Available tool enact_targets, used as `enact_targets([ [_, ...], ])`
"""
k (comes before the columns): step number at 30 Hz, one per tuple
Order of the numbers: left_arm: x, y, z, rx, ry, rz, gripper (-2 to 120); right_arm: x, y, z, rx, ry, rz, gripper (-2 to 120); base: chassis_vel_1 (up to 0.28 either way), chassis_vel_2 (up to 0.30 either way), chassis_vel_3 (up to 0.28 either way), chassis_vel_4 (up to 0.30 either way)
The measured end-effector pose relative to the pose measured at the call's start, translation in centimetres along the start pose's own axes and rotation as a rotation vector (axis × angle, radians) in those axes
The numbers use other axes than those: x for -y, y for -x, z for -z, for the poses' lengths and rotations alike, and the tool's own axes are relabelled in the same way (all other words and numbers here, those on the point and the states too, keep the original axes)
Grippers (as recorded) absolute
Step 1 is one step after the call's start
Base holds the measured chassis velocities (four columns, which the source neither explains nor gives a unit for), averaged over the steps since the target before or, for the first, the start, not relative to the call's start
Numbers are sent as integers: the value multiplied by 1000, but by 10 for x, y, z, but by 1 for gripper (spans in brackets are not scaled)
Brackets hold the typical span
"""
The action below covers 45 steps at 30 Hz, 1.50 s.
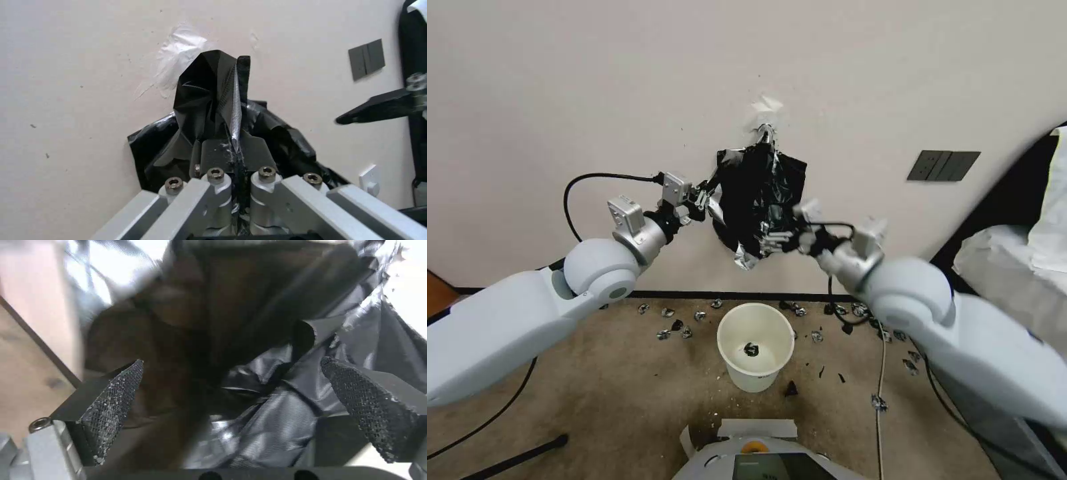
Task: Place a trash bag onto the trash bin.
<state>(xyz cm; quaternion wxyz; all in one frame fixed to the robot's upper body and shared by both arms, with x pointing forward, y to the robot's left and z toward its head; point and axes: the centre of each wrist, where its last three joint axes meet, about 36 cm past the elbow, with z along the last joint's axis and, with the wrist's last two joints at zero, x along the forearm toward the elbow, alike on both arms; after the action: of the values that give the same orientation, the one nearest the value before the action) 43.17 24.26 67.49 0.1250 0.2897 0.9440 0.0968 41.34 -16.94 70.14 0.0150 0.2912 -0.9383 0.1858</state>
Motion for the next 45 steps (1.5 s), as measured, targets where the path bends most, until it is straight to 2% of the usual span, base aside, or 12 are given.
enact_targets([
  [9, 5, -1, 2, 18, -12, -15, 0, -1, 22, 13, -104, -98, 23, 98, 0, 0, 0, 0],
  [18, 10, 2, 5, 41, -25, -31, 0, 5, 42, -4, -189, -217, -26, 94, 0, 0, 0, 0],
  [22, 10, 2, 7, 54, -27, -31, 0, 9, 44, -11, -218, -282, -44, 84, 0, 0, 0, 0],
  [24, 10, 2, 8, 60, -33, -31, 0, 11, 46, -16, -234, -311, -61, 73, 0, 0, 0, 0],
  [25, 10, 2, 8, 60, -33, -31, 0, 11, 46, -16, -234, -311, -61, 73, 0, 0, 0, 0],
  [28, 10, 0, 8, 61, -39, -29, 0, 15, 47, -23, -252, -336, -82, 58, 0, 0, 0, 0],
  [32, 9, -3, 5, 55, -45, -24, 0, 16, 44, -26, -252, -351, -97, 45, 0, 0, 0, 0],
  [34, 9, -3, 5, 54, -46, -24, 0, 16, 43, -26, -251, -352, -97, 41, 0, 0, 0, 0],
  [38, 8, -6, 3, 47, -43, -18, 0, 16, 40, -25, -237, -361, -112, 23, 0, 0, 0, 0],
  [39, 8, -6, 3, 47, -43, -18, 0, 16, 40, -25, -237, -361, -112, 23, 0, 0, 0, 0],
  [43, 6, -10, 1, 39, -42, -8, 0, 19, 37, -24, -220, -336, -134, 3, 0, 0, 0, 0],
  [45, 6, -12, -1, 32, -41, -4, 0, 19, 34, -23, -197, -311, -137, 0, 0, 0, 0, 0],
])
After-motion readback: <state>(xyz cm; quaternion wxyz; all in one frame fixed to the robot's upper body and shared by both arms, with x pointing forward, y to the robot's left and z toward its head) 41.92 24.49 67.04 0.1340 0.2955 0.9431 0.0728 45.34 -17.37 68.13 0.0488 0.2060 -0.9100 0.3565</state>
